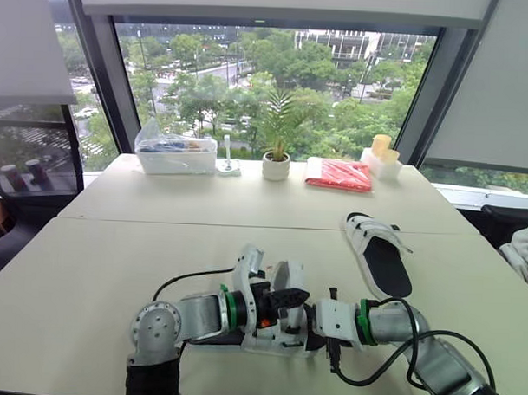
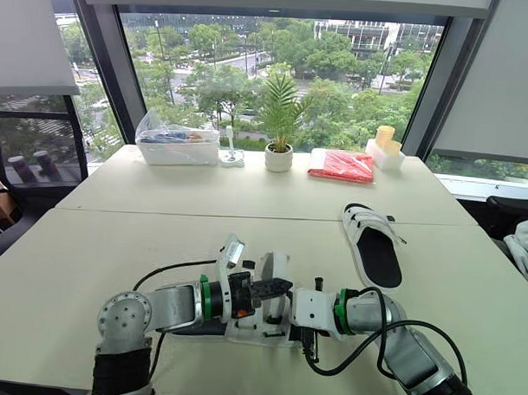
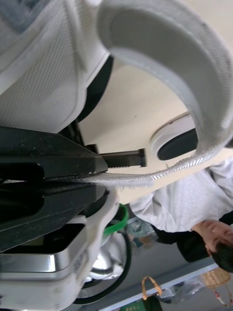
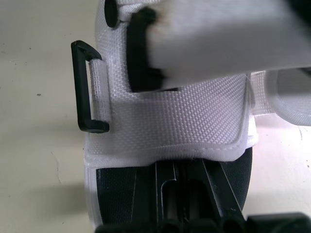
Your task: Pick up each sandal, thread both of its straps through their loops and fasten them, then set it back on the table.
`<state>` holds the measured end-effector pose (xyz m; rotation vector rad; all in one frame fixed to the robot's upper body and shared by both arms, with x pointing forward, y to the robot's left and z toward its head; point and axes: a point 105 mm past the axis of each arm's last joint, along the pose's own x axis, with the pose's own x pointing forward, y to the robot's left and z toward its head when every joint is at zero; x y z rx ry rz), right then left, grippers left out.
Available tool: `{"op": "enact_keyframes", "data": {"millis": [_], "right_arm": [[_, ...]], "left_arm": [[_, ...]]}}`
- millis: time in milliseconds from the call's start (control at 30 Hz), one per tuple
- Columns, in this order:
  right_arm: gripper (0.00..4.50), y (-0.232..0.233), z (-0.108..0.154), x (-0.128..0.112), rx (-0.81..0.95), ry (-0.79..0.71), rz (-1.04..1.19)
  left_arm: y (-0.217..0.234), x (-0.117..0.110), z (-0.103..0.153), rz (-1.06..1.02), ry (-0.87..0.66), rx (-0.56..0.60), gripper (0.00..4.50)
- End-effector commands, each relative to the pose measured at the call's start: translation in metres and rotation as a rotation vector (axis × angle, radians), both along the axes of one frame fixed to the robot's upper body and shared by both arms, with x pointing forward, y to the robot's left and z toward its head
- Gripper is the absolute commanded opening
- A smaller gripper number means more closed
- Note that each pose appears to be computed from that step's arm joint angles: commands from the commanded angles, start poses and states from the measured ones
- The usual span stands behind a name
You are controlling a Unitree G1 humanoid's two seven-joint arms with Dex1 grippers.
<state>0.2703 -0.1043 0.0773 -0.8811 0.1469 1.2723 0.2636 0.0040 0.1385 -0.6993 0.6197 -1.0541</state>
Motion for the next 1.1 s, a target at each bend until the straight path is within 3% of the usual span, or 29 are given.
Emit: {"op": "enact_keyframes", "data": {"millis": [33, 933, 1100], "right_arm": [[0.00, -0.007, -0.047, -0.029, -0.106, 0.194, 0.029], [0.00, -0.006, -0.044, -0.027, -0.107, 0.198, 0.038], [0.00, -0.006, -0.044, -0.025, -0.108, 0.195, 0.035]], "left_arm": [[-0.002, -0.012, 0.010, -0.045, -0.051, -0.018, 0.04], [-0.002, -0.014, -0.014, -0.053, -0.173, 0.011, 0.04], [-0.002, -0.013, -0.002, -0.058, -0.131, -0.115, 0.04]]}}
